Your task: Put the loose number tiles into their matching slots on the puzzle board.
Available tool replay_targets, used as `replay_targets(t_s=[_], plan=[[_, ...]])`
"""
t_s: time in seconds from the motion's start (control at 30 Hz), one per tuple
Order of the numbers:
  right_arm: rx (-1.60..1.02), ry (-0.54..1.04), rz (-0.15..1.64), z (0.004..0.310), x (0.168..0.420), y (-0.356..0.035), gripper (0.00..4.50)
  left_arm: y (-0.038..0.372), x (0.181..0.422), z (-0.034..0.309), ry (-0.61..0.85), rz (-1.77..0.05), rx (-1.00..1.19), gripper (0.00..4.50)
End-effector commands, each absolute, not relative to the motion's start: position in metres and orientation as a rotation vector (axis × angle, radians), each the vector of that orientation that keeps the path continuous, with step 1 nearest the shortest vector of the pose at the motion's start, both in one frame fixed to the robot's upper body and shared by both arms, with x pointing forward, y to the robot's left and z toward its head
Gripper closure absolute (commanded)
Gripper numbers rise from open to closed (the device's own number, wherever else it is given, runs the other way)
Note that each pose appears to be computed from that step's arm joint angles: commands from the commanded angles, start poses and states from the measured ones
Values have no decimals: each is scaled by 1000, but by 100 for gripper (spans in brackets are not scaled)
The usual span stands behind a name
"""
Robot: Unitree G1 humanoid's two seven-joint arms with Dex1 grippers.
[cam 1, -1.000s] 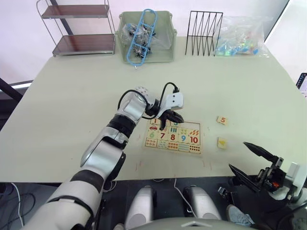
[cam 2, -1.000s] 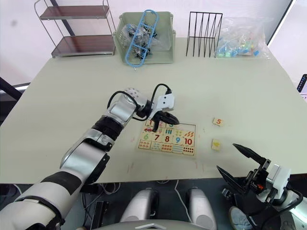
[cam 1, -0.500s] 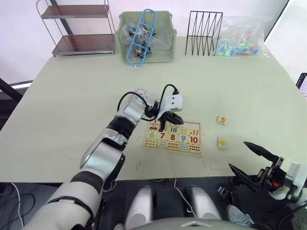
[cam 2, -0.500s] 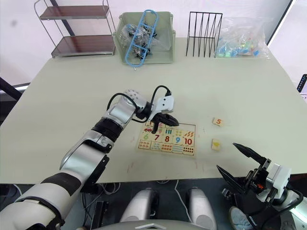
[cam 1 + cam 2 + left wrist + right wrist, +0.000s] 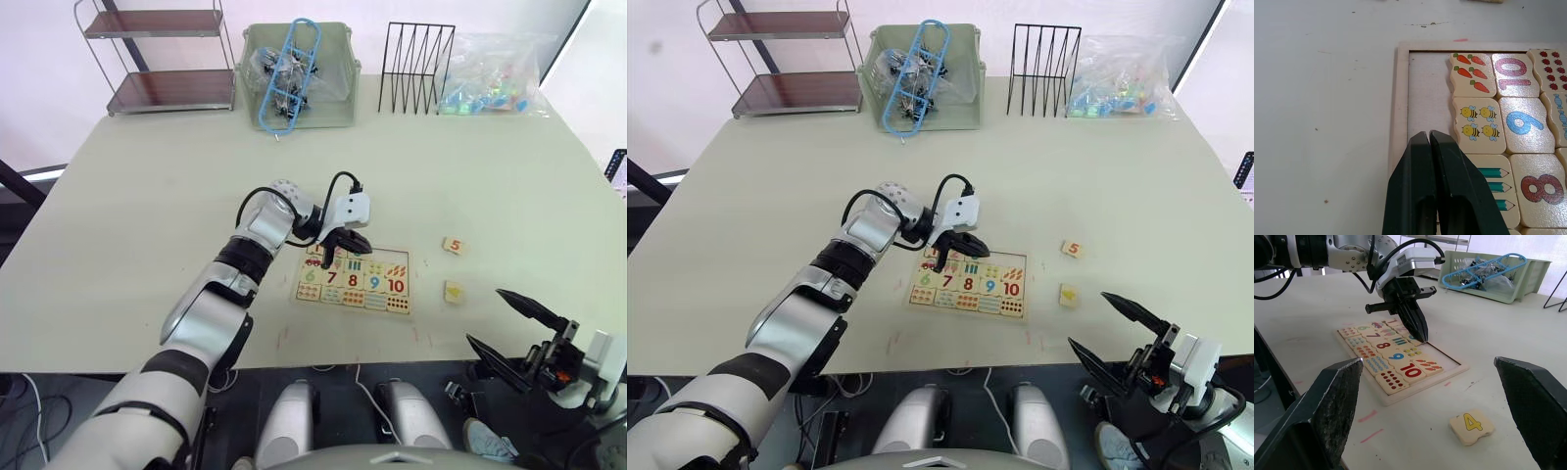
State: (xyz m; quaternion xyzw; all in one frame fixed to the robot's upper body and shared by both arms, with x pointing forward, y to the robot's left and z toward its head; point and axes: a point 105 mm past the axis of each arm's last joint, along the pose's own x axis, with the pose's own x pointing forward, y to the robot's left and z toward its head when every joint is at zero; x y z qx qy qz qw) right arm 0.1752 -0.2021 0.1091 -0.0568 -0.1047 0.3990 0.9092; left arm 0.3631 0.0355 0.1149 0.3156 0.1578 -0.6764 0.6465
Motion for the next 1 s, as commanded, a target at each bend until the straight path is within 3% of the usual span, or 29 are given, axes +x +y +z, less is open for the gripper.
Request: replay_targets(t_s=[0.03, 1.0], plan=[[-137, -242, 819, 117, 175, -204, 0, 37, 363, 118, 338, -1541, 712, 438], [-135, -238, 820, 115, 174, -204, 0, 42, 364, 119, 323, -1534, 682, 438]])
